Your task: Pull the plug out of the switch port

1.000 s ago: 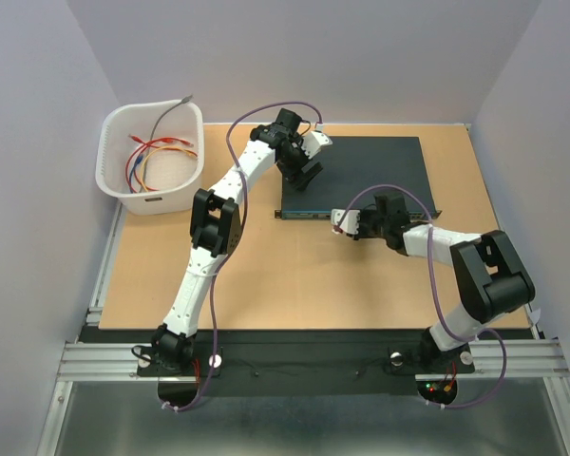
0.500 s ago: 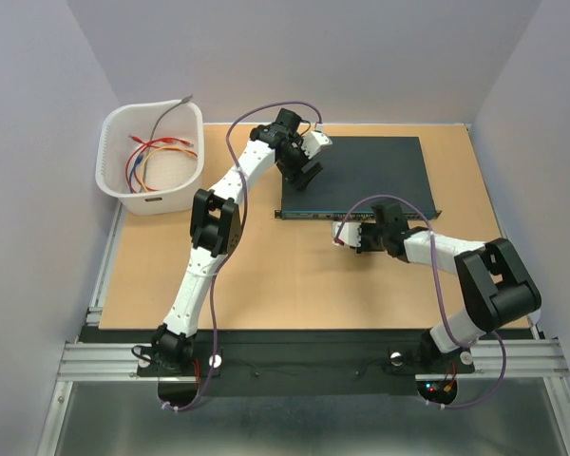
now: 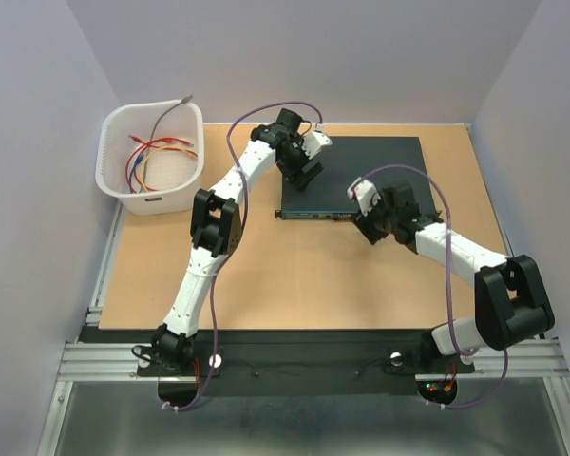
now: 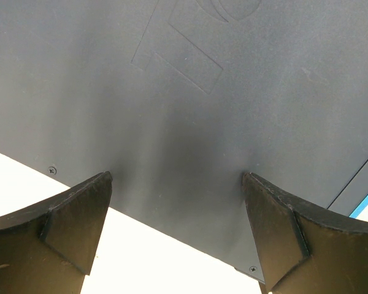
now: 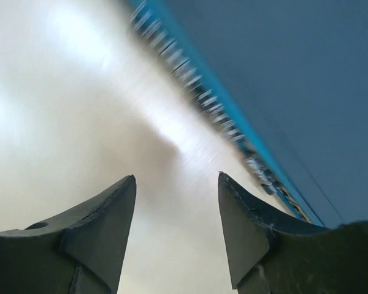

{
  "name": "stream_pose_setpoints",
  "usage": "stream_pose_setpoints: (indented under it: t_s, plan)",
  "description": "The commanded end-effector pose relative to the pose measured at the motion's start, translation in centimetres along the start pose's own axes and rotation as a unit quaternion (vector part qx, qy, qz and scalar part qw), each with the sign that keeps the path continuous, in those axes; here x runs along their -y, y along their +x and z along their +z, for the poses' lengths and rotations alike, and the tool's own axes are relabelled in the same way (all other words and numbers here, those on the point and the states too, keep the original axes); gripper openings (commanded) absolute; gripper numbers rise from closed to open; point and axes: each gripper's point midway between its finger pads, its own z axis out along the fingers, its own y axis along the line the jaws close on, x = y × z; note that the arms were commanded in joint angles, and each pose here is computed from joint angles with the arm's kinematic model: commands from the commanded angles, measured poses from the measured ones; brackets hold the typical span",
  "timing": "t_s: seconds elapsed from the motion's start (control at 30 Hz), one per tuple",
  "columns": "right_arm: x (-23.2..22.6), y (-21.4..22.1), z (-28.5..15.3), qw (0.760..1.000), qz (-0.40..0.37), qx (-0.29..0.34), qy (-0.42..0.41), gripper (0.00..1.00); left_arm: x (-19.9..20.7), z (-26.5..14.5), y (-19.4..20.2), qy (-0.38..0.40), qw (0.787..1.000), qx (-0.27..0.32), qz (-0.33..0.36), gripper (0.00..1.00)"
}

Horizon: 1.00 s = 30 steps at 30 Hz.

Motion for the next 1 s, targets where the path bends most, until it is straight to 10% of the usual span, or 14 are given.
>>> stream_pose_setpoints:
  t_s: [0.0,0.13,0.27,0.97]
  plan:
    - [5.0,-7.6,-1.8,0.927,0.344,0.105,0.109,0.61,-0.6,-0.7,0.4,-0.026,0.999,-0.019,0.017,0.99]
    - [5.5,-6.9,-2.1,0.834,0.511,0.119,0.169,0.58,-0.5,-0.7,0.4,-0.037,0.999,-0.020,0.009,0.99]
    - [5.3,-5.5,-2.9,0.792,0.527,0.120,0.286,0.57,-0.3,-1.2,0.0,-0.046,0.999,-0.017,0.012,0.99]
    - [4.7,-3.8,2.8,0.823,0.457,0.029,0.336,0.45,0.1,-1.5,-0.5,-0.038,0.999,-0.011,0.020,0.99]
